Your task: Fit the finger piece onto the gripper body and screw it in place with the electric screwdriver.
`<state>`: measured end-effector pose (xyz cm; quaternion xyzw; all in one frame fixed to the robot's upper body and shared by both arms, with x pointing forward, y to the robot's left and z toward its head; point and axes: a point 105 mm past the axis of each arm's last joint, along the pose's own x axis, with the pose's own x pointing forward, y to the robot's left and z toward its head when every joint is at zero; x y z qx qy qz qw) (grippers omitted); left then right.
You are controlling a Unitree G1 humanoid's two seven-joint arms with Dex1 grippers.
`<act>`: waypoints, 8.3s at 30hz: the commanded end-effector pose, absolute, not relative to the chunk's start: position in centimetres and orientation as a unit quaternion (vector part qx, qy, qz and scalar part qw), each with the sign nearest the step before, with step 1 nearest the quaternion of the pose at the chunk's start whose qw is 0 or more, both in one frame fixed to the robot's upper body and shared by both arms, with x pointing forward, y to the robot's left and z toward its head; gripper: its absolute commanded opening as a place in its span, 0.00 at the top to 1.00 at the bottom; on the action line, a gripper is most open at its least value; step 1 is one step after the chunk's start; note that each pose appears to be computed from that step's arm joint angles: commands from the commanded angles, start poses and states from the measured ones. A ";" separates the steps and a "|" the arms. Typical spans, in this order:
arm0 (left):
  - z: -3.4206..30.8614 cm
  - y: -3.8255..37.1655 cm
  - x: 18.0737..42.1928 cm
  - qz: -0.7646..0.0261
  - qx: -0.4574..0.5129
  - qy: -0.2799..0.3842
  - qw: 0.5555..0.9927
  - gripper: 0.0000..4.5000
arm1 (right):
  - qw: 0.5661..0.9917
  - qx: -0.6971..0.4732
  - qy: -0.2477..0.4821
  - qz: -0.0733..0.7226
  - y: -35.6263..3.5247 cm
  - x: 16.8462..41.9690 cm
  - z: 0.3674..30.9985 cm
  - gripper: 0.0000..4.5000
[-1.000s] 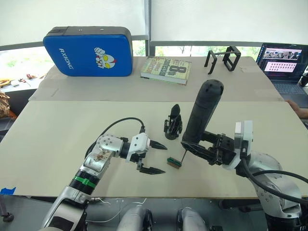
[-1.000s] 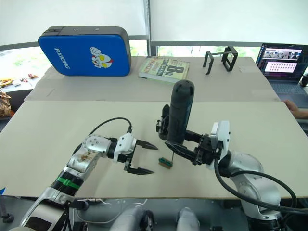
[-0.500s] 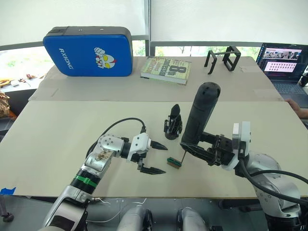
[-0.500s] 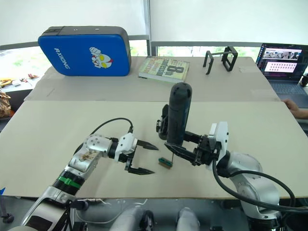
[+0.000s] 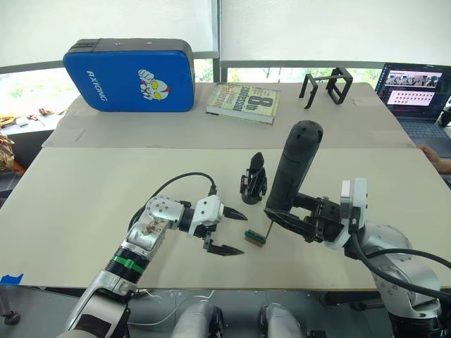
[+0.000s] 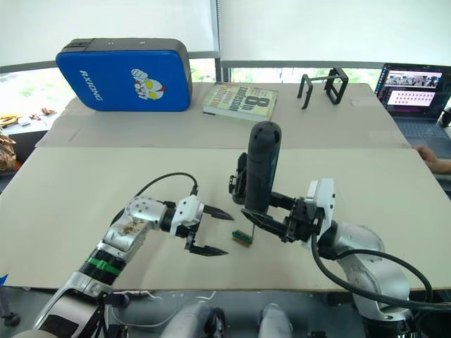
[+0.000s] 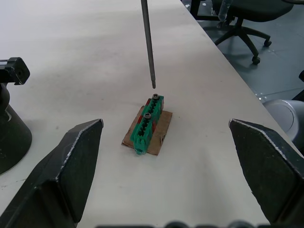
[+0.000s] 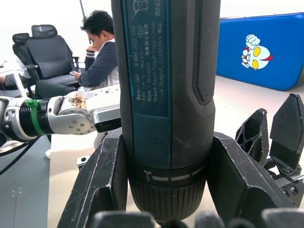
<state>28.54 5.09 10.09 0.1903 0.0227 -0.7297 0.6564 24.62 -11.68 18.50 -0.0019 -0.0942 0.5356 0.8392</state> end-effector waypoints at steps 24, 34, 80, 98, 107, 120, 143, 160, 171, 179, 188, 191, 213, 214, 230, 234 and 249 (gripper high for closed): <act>10.8 4.8 28.9 -0.727 0.198 0.010 0.657 0.00 | 0.824 -0.006 -0.131 0.551 -11.0 23.9 19.8 0.57; 10.7 4.5 28.9 -0.732 0.190 0.014 0.654 0.00 | 0.825 -0.010 -0.131 0.550 -11.4 23.9 19.7 0.57; 10.4 4.4 28.7 -0.735 0.196 0.020 0.649 0.00 | 0.830 -0.033 -0.146 0.538 -12.0 24.6 20.2 0.57; 10.5 4.3 28.6 -0.738 0.190 0.021 0.647 0.00 | 0.828 -0.006 -0.130 0.545 -11.3 23.6 20.3 0.57; 10.5 4.2 28.6 -0.737 0.193 0.019 0.647 0.00 | 0.827 -0.007 -0.131 0.547 -11.2 24.0 19.9 0.57; 10.6 4.2 28.7 -0.736 0.194 0.016 0.649 0.00 | 0.825 -0.013 -0.135 0.548 -10.5 24.6 20.4 0.57; 10.6 4.2 28.8 -0.734 0.198 0.014 0.649 0.00 | 0.824 -0.019 -0.124 0.552 -11.2 23.2 20.3 0.57; 10.7 4.2 28.9 -0.733 0.199 0.011 0.650 0.00 | 0.826 -0.017 -0.124 0.549 -11.2 23.5 20.4 0.57; 10.8 4.2 28.9 -0.734 0.199 0.011 0.649 0.00 | 0.827 -0.018 -0.122 0.549 -11.2 23.6 20.4 0.57; 10.8 4.2 28.9 -0.734 0.201 0.010 0.649 0.00 | 0.827 -0.019 -0.124 0.548 -11.1 23.7 20.6 0.57; 10.9 4.2 28.9 -0.734 0.202 0.008 0.649 0.00 | 0.827 -0.020 -0.122 0.548 -11.1 23.7 20.5 0.57; 10.9 4.2 28.9 -0.733 0.203 0.008 0.649 0.00 | 0.827 -0.020 -0.121 0.548 -11.1 23.7 20.6 0.57; 11.8 4.9 29.3 -0.724 0.184 0.013 0.665 0.00 | 0.808 -0.024 -0.118 0.576 -11.0 23.4 23.0 0.57; 11.9 5.1 29.3 -0.723 0.183 0.013 0.666 0.00 | 0.805 -0.023 -0.116 0.581 -11.0 23.4 23.3 0.57; 14.1 8.5 30.8 -0.650 0.175 -0.002 0.740 0.00 | 0.739 -0.008 -0.098 0.667 -7.6 25.9 29.8 0.57; 15.0 9.1 31.9 -0.635 0.176 -0.007 0.752 0.00 | 0.736 -0.009 -0.101 0.669 -6.1 27.2 31.4 0.57; 15.7 8.9 34.9 -0.627 0.191 -0.011 0.755 0.00 | 0.777 -0.045 -0.089 0.621 -5.0 32.3 31.9 0.57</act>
